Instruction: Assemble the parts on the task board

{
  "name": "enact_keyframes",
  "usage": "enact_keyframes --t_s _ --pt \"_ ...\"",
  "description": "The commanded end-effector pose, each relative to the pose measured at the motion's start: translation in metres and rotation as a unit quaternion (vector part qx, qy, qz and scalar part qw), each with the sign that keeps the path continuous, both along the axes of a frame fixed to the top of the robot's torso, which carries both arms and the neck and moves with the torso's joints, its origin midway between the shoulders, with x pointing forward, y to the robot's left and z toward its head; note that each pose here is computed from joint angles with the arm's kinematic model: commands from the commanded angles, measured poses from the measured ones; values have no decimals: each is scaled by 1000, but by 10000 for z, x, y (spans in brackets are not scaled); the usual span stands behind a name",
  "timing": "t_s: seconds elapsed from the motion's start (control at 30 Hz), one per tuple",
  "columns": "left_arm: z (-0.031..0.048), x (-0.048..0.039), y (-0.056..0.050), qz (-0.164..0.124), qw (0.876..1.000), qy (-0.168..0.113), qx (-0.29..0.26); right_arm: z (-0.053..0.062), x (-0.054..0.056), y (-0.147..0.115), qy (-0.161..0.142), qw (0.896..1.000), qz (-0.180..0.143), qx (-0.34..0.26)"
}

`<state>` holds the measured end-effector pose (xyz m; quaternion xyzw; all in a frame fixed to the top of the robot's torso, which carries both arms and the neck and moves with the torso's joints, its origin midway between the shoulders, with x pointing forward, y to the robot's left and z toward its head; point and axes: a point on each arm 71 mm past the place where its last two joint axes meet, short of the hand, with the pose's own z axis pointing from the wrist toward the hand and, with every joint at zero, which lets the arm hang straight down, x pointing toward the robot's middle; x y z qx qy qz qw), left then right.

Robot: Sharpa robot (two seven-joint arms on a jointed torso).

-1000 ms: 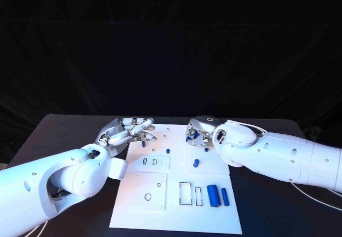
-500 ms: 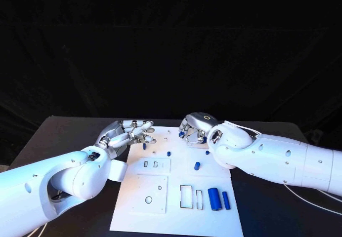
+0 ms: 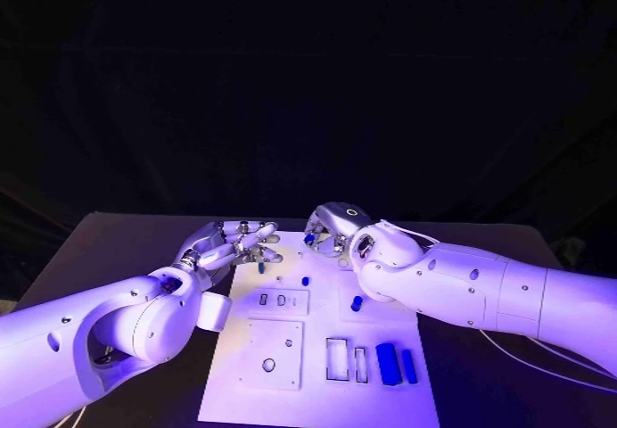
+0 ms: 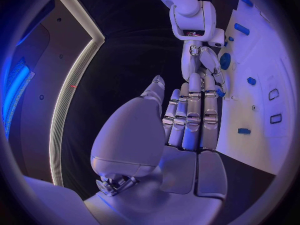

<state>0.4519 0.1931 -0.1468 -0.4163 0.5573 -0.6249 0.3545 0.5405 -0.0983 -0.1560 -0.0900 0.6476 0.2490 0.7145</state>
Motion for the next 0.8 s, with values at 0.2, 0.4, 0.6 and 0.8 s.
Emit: enact_keyframes --t_s 0.2,0.4,0.6,0.8 --pt "13 -1 -26 -11 1000 -2 -2 -29 47 52 -3 1000 -1 4" --pt "16 -2 -28 -11 1000 -2 -2 -50 81 46 4 1000 -5 -4" --pt "19 0 -27 -11 1000 -2 -2 -61 108 45 6 1000 -9 -8" --pt "20 1 -31 -12 1000 -2 -2 -66 129 62 6 1000 -11 -11"
